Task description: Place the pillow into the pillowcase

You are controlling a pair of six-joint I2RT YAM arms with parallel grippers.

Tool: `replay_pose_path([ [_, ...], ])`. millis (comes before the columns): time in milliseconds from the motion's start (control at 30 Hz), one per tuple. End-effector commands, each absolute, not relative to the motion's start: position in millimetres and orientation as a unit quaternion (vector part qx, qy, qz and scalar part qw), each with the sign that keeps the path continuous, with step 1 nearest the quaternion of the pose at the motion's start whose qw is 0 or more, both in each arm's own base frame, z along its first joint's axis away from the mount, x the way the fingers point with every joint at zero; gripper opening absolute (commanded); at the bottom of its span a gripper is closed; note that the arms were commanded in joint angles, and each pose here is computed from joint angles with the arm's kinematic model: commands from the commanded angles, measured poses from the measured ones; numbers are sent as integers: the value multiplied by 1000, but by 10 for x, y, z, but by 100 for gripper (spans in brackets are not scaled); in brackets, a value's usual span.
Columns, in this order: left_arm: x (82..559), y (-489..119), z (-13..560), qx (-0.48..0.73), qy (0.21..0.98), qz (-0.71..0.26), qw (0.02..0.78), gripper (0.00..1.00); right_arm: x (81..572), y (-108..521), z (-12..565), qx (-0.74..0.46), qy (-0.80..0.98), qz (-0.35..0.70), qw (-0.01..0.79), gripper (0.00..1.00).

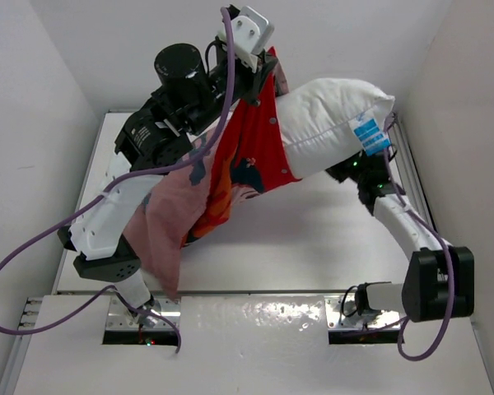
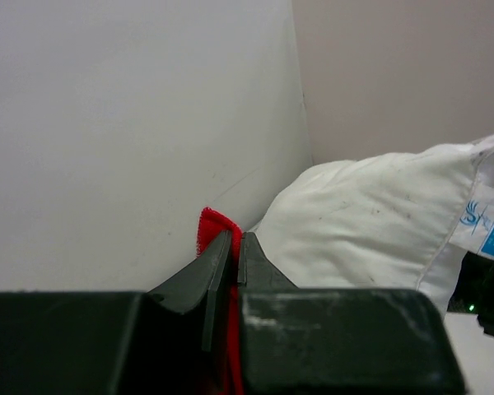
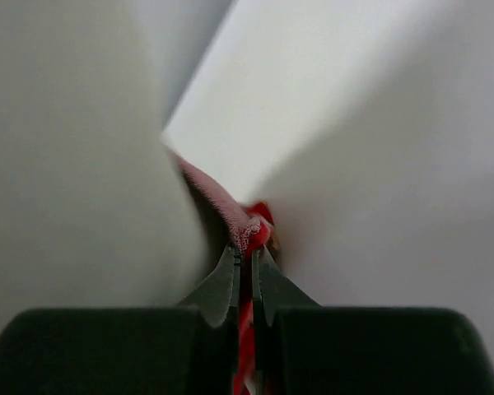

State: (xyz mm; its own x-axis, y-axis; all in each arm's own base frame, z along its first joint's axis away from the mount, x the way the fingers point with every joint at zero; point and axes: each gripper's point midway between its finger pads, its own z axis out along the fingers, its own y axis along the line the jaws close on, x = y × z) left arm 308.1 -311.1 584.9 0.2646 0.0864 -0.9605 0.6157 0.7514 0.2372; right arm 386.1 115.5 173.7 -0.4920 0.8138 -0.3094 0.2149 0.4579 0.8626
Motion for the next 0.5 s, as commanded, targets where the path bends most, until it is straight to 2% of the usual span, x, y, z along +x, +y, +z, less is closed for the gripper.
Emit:
replay_pose_path([
  [0, 2739, -2570, 6900, 216, 464, -196, 836, 0, 4063, 666, 2836, 296, 724, 342, 521, 0],
  [33, 2785, -2568, 6873, 215, 467, -187, 837, 0, 4087, 434, 3031, 294, 713, 321, 550, 0],
  [133, 2771, -2548, 6934, 208, 458, -192, 843, 0, 4050, 307, 3720, 262, 697, 300, 596, 0],
  [167, 2757, -2543, 6967, 204, 454, -196, 845, 0, 4011, 275, 4138, 231, 682, 285, 632, 0],
  [367, 2804, -2583, 6917, 196, 465, -206, 839, 0, 3622, 203, 5098, 178, 632, 249, 712, 0],
  [467, 2819, -2559, 6889, 189, 472, -211, 835, 0, 3462, 204, 5353, 160, 625, 236, 727, 0],
])
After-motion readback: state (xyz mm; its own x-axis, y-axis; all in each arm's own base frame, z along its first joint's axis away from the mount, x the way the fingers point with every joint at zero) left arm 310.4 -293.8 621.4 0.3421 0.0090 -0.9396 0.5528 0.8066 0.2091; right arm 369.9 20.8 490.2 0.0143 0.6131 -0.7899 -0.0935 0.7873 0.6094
